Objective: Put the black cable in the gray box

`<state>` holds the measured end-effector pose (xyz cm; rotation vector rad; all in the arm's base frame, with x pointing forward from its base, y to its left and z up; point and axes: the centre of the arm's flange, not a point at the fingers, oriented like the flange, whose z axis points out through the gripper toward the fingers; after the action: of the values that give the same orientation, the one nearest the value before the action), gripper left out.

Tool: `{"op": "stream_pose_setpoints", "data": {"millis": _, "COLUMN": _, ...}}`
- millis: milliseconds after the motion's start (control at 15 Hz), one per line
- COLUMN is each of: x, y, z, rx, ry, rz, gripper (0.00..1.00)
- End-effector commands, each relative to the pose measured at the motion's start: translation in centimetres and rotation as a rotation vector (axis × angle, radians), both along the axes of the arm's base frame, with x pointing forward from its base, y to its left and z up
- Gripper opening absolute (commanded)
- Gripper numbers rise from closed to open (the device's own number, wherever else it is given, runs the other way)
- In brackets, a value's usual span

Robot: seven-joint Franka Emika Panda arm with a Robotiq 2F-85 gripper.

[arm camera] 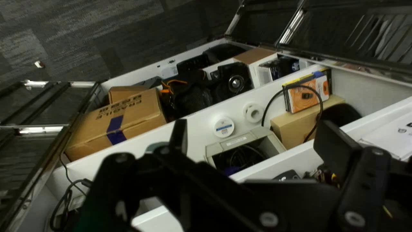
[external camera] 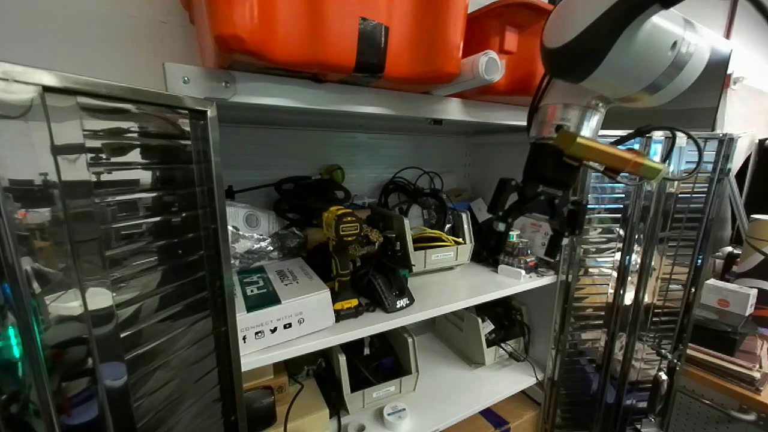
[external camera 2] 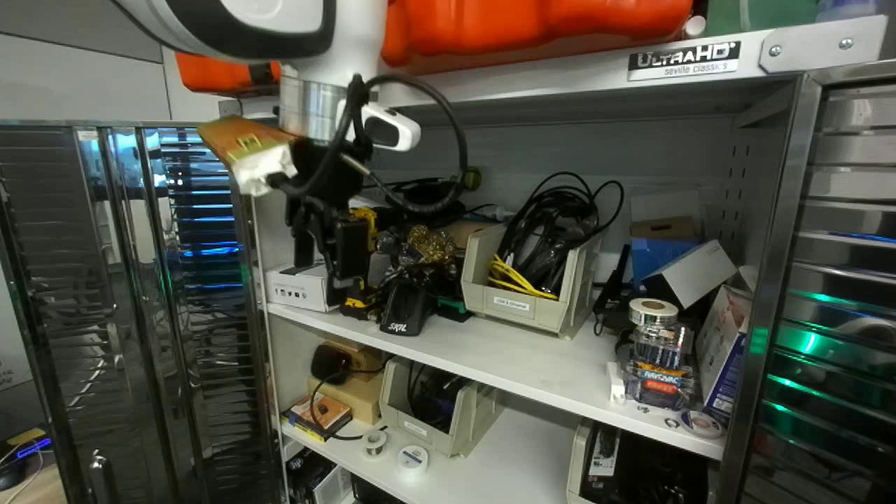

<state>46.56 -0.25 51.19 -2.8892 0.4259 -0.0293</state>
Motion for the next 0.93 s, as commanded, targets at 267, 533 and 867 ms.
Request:
{"op": "stream_pose_setpoints", "data": {"millis": 267, "x": -5.8, "y": 1.9, "z": 8.7, "rx": -0.03, "ry": 0.163, "rz": 0.125, "gripper": 1.0}}
{"op": "stream_pose_setpoints", "data": {"millis": 533, "x": -7.6, "y": 3.1, "z": 9.8, "rx": -0.086, "ry": 0.168, "rz": 0.231, "gripper": 1.0}}
{"op": "stream_pose_setpoints", "data": {"millis": 867, "x": -9.1, "y": 4.6, "z": 9.9, "rx": -0.082, "ry": 0.178, "rz": 0.437, "gripper": 1.0}}
